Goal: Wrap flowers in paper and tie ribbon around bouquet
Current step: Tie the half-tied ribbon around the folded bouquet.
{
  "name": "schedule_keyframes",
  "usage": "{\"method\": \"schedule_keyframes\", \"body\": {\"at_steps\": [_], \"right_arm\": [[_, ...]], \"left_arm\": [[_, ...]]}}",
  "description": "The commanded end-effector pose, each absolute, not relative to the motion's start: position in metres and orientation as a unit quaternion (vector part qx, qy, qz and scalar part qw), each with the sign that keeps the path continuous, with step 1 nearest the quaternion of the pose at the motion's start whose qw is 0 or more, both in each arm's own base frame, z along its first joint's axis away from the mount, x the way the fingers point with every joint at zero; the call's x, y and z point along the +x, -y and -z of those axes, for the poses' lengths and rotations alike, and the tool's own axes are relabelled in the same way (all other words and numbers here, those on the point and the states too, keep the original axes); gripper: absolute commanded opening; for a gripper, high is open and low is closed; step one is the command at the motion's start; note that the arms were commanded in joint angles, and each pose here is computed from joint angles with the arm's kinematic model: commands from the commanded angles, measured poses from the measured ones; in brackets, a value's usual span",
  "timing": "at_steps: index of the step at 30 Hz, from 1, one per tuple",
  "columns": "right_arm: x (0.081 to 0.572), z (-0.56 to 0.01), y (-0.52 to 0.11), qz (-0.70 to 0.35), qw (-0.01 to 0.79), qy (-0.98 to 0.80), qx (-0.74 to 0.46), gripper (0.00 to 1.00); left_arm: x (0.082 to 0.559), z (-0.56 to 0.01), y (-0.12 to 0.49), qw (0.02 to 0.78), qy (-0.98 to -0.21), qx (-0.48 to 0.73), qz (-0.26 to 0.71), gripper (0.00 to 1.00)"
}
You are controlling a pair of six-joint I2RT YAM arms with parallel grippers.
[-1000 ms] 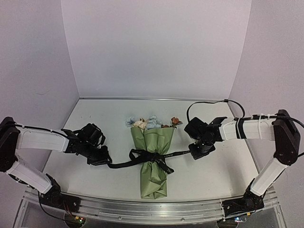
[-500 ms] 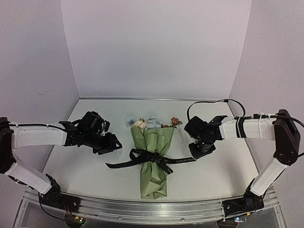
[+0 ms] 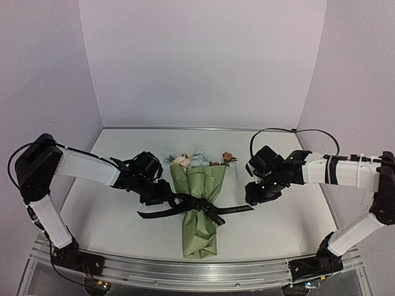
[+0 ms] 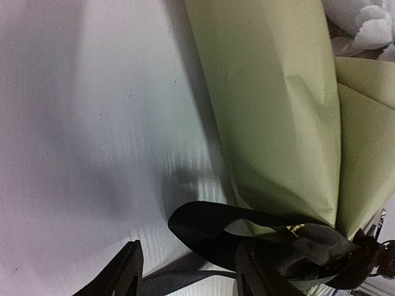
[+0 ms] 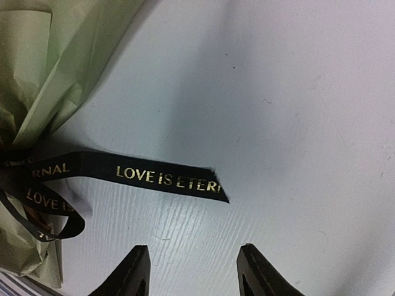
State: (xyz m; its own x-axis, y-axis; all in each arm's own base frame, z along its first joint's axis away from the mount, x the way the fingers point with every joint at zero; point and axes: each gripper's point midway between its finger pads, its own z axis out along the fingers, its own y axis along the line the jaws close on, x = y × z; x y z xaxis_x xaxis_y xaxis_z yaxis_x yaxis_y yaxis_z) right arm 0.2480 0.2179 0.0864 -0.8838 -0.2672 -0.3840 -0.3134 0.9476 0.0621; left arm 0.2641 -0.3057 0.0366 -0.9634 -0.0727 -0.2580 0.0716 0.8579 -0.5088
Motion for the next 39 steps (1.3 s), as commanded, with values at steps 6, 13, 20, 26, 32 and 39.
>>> {"method": "schedule_keyframes", "body": {"at_steps": [6, 13, 20, 26, 32, 39], "right_arm": [[0.24, -0.089, -0.256, -0.128, 0.191, -0.954, -0.19, 0.51], [0.235, -0.097, -0.299, -0.208, 0.18, -0.931, -0.241, 0.53], [0.218, -0.1, -0.321, -0.219, 0.178, -0.916, -0.287, 0.53], [0.227, -0.103, -0.344, -0.216, 0.193, -0.901, -0.322, 0.54], [0.242, -0.095, -0.361, -0.199, 0.198, -0.896, -0.344, 0.54], [0.247, -0.087, -0.371, -0.198, 0.188, -0.897, -0.348, 0.48]], "left_arm": [[0.282, -0.036, 0.326, 0.154, -0.951, 0.005, 0.269, 0.49], [0.285, -0.03, 0.328, 0.157, -0.954, 0.01, 0.257, 0.2], [0.289, -0.048, 0.33, 0.178, -0.948, 0.026, 0.264, 0.0], [0.289, -0.066, 0.328, 0.198, -0.941, 0.036, 0.273, 0.0], [0.289, -0.074, 0.33, 0.204, -0.936, 0.042, 0.283, 0.0], [0.286, -0.081, 0.328, 0.208, -0.935, 0.045, 0.285, 0.0]]}}
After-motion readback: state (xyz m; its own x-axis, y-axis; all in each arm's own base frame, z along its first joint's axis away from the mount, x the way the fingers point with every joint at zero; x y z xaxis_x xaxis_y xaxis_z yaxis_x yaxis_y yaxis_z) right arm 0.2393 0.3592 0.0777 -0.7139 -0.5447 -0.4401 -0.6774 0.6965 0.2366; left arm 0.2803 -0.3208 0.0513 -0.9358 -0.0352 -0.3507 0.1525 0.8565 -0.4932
